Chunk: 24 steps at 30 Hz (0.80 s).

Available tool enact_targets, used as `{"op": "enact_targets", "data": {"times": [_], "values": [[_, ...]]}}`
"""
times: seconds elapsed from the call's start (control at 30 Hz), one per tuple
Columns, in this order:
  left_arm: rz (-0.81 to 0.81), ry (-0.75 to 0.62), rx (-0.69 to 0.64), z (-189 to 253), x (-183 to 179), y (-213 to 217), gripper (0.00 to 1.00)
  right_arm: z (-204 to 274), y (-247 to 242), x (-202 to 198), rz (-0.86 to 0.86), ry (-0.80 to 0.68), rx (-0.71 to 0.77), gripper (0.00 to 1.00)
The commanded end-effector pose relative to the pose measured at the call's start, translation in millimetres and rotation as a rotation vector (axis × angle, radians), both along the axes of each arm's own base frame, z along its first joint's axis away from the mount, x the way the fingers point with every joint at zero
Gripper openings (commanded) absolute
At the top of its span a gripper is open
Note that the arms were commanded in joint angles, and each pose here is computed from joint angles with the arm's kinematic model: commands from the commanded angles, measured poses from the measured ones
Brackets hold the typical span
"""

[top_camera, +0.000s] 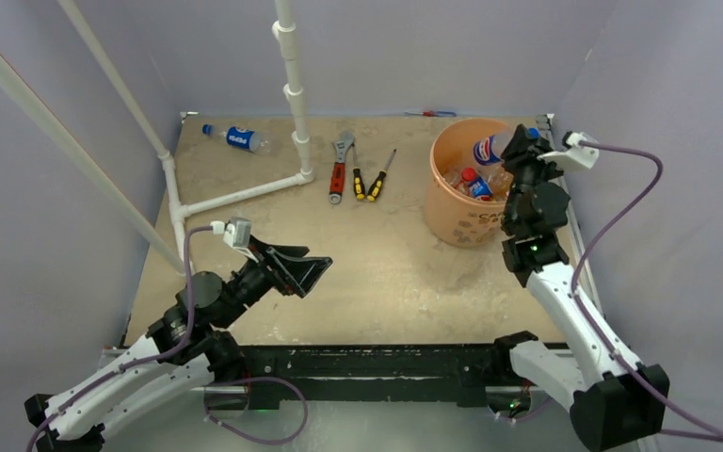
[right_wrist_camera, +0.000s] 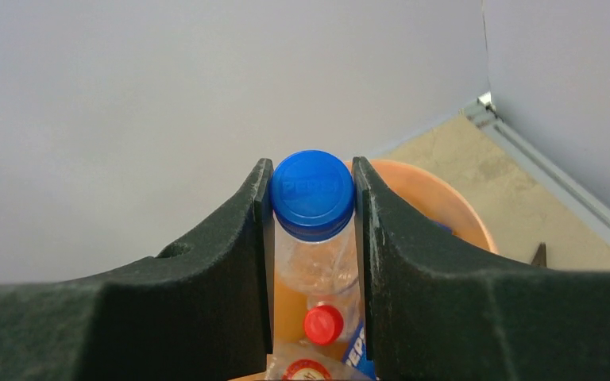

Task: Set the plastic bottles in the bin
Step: Place the plastic bottle in the trash bin.

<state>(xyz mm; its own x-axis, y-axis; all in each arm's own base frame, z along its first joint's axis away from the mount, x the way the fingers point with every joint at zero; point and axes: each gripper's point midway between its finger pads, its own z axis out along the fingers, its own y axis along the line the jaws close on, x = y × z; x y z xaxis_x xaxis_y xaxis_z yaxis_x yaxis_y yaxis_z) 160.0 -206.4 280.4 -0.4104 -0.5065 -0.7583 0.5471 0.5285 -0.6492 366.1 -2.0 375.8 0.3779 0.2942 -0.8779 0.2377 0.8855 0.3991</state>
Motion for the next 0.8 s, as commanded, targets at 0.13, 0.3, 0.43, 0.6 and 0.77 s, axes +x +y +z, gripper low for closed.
{"op": "enact_targets", "data": {"times": [0.13,0.3,0.43,0.6,0.77], "values": [[-0.037,-0.009,-0.068,10.0,-1.1,-9.8,0.92,94.5,-11.3,-37.7,-0.004,-0.133,0.021,0.00],[-0.053,0.004,-0.054,6.8,-4.1,-10.6,0.92,84.6,-3.0,-36.0,0.044,0.043,-0.055,0.00],[-0.056,0.025,-0.048,2.5,-3.2,-13.3,0.92,63.0,-10.1,-50.1,0.024,0.140,-0.057,0.00],[-0.088,0.060,-0.038,-6.4,-3.8,-23.1,0.92,25.5,-13.1,-59.7,0.020,0.250,-0.068,0.00],[-0.095,0.094,-0.025,-15.0,-1.8,-28.8,0.91,-6.7,-11.8,-58.0,0.025,0.317,-0.067,0.00]]}}
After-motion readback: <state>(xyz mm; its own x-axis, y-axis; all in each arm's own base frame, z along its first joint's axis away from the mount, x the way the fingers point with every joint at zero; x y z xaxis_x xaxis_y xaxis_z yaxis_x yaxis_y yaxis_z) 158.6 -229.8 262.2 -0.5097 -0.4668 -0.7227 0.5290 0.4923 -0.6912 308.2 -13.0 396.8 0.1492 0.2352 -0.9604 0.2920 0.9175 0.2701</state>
